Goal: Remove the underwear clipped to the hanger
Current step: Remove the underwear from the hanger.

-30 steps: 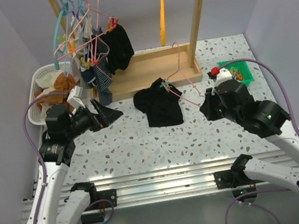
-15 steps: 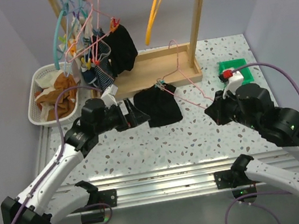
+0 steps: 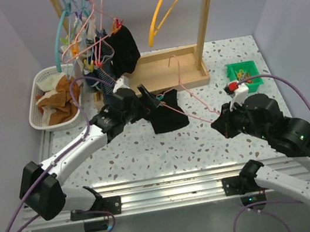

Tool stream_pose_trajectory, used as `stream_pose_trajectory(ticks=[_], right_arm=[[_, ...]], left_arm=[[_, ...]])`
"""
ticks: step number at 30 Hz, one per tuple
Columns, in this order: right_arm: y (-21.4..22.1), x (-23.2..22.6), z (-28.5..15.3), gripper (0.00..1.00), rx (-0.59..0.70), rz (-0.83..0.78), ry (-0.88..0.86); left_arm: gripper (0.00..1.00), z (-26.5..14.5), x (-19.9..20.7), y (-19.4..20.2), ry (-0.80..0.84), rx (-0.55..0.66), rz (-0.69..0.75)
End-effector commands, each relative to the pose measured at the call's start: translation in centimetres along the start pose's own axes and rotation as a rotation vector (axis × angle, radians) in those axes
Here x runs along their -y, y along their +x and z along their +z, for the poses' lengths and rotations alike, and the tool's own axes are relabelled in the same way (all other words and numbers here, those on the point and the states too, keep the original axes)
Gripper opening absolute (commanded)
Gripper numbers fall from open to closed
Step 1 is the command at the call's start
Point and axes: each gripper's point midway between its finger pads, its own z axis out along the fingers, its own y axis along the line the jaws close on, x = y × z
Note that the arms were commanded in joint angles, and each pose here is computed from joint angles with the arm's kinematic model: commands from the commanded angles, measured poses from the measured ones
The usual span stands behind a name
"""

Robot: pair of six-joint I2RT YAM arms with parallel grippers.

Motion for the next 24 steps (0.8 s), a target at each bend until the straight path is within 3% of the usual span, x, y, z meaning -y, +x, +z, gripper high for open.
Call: stream_pose_trajectory(ticks=[1, 14, 24], right_arm=[[0.1, -0.6, 0.2, 0.00, 0.018, -0.002, -0.042], [1.8, 0.0, 1.4, 0.00, 0.024, 0.032, -0.043], [1.4, 0.2, 1.3, 0.00, 0.060, 0.049, -0.036]], left_arm=[[0.96, 1.3, 0.9, -2.5, -0.037, 0.112, -0.088], [0.90, 5.0, -2.0, 0.7, -0.146, 0.050, -0.313], [0.79, 5.6, -2.7, 2.5, -0.082, 0.018, -0.493]])
